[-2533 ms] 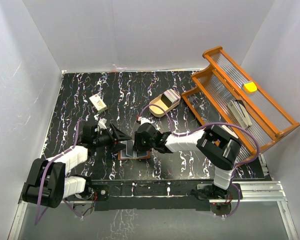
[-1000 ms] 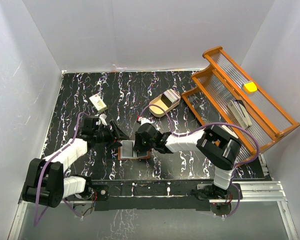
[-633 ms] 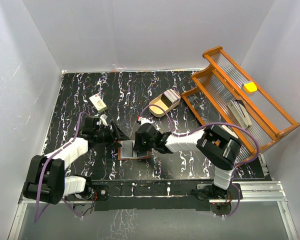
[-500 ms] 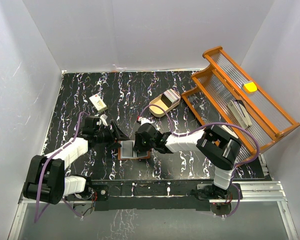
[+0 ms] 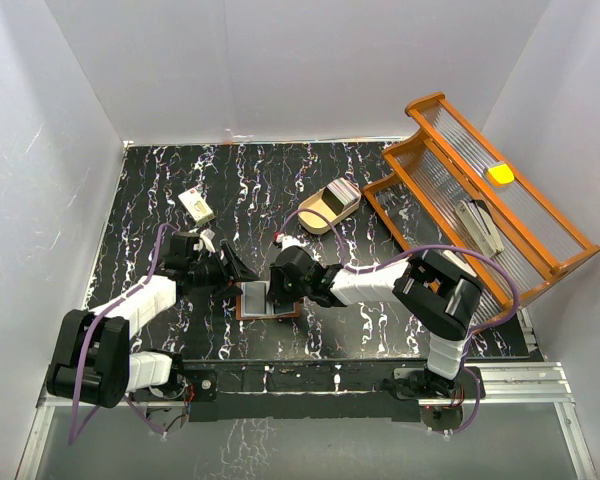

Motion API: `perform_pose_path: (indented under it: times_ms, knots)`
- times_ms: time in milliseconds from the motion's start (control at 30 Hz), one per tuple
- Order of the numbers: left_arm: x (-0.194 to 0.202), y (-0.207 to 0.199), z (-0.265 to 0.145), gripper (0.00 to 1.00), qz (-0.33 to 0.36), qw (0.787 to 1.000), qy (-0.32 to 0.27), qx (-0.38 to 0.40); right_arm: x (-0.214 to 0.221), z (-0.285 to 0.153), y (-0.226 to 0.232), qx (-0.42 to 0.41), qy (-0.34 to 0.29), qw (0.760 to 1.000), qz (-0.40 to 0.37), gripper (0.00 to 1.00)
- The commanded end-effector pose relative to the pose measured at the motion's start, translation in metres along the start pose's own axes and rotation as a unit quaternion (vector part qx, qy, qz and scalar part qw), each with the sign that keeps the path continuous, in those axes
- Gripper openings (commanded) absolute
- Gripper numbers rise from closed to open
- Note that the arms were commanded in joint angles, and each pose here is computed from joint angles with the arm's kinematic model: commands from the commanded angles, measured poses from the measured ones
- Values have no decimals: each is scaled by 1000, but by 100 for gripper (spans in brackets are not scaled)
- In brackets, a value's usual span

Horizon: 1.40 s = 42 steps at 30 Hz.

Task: Put the credit cards into the card holder
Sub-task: Turn over the card slot in the card holder.

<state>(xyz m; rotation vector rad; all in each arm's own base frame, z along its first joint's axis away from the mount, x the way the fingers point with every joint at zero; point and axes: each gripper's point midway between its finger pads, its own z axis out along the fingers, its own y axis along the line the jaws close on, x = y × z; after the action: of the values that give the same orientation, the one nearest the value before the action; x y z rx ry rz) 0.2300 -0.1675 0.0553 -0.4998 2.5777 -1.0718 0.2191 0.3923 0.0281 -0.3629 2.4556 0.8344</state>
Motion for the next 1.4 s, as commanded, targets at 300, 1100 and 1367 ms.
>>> perform_pose_path:
  times_ms: [300,1100,1367]
  knots:
    - [5,0,4,68,-3,1000,8,13,20,2,-14,20,26,999,-7,6]
    - [8,-13,2,68,-16,999,17,49,21,3,-15,20,27,999,-7,6]
    - [7,-28,-6,68,-17,997,11,75,21,4,-15,21,26,999,-7,6]
